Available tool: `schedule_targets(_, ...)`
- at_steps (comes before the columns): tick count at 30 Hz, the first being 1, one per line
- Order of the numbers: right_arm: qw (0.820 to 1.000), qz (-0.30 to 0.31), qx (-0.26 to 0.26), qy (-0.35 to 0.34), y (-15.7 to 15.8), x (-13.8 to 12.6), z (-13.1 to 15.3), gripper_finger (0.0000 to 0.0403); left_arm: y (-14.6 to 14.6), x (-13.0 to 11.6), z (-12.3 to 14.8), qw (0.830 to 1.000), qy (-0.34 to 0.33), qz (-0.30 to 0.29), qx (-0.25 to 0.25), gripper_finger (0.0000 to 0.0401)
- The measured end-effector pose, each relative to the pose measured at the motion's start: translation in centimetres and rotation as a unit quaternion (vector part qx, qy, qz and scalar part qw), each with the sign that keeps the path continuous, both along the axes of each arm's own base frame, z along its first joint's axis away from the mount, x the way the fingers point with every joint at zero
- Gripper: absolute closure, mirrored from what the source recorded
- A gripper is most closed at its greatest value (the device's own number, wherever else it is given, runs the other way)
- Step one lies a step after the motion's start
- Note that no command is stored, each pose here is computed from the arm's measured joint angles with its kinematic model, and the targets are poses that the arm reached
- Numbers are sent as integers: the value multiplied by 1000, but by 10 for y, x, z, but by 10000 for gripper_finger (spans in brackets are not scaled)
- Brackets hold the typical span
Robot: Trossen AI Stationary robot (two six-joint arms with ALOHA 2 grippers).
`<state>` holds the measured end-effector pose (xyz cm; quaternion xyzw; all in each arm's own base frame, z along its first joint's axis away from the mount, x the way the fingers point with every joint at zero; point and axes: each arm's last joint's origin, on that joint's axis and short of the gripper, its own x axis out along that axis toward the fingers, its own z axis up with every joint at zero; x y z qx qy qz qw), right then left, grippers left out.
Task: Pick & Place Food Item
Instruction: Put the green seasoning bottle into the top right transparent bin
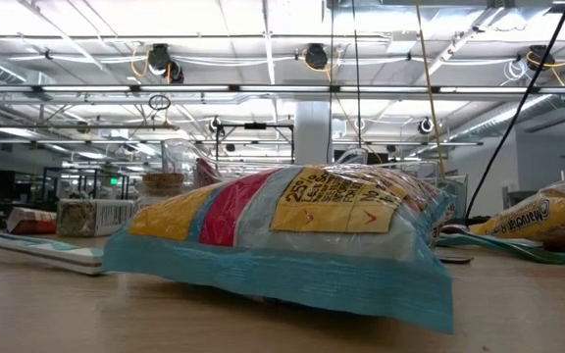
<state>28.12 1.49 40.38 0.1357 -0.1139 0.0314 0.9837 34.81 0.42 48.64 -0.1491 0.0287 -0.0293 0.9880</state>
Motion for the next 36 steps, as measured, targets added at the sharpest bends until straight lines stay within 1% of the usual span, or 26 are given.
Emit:
schedule_targets(13, 999, -12, -18, -38, -3, -2, 7, 215, 0, -2, 3, 1000, -7, 4, 5, 171)
schedule_targets(17, 998, -13, -20, -54, -3, -3, 10, 215, 2, -2, 3, 1000, -12, 6, 19, 171)
schedule_targets(36, 993, -28, -28, -108, -9, -7, 20, 215, 4, 0, 7, 999, -35, 14, 20, 171)
